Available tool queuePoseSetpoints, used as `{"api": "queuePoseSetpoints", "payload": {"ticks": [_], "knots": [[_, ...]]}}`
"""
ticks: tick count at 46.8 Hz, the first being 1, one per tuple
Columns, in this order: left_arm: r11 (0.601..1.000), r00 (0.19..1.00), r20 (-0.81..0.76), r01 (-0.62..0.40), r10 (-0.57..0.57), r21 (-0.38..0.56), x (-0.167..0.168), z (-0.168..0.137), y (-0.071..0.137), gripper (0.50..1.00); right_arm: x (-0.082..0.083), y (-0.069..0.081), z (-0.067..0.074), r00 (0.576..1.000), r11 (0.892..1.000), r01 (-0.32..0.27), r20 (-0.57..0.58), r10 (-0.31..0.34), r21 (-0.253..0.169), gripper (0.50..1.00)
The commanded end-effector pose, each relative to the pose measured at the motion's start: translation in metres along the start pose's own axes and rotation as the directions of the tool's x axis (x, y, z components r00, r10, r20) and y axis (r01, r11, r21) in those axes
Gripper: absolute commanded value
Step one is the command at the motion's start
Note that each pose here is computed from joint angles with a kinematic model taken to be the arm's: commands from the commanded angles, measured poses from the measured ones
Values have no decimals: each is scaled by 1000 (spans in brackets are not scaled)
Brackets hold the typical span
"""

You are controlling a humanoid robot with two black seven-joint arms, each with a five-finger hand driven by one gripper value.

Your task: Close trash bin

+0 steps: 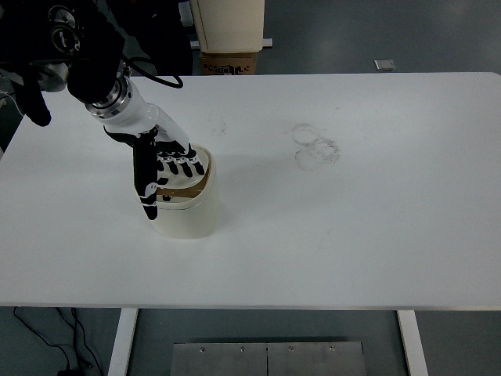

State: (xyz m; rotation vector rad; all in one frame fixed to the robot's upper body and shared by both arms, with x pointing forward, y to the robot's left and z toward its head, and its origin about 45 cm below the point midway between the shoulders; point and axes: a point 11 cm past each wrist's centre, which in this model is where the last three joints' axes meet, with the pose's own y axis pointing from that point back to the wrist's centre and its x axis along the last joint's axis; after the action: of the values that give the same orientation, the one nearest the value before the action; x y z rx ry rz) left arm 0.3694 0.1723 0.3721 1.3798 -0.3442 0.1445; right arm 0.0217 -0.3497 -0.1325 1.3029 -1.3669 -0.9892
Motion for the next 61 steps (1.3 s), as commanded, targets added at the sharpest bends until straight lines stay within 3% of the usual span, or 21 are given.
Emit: {"api": "queuePoseSetpoints", "payload": {"ticks": [1, 40, 53, 61], "knots": [[1000, 1000, -5, 12, -12, 11, -3, -4, -4, 1000, 0, 0, 0, 1000, 1000, 0, 0, 0, 0, 991], [1000, 999, -27, 21, -21, 14, -6, -10, -12, 1000, 0, 0, 0, 1000, 1000, 0, 0, 0, 0, 991], [998, 996, -71, -55, 55, -2, 18, -14, -1, 1000, 0, 0, 0, 1000, 1000, 0, 0, 0, 0, 991], [981, 966, -207, -175, 156, -81, 57, -16, 19, 1000, 0, 0, 0, 1000, 1000, 0, 0, 0, 0, 991]]}}
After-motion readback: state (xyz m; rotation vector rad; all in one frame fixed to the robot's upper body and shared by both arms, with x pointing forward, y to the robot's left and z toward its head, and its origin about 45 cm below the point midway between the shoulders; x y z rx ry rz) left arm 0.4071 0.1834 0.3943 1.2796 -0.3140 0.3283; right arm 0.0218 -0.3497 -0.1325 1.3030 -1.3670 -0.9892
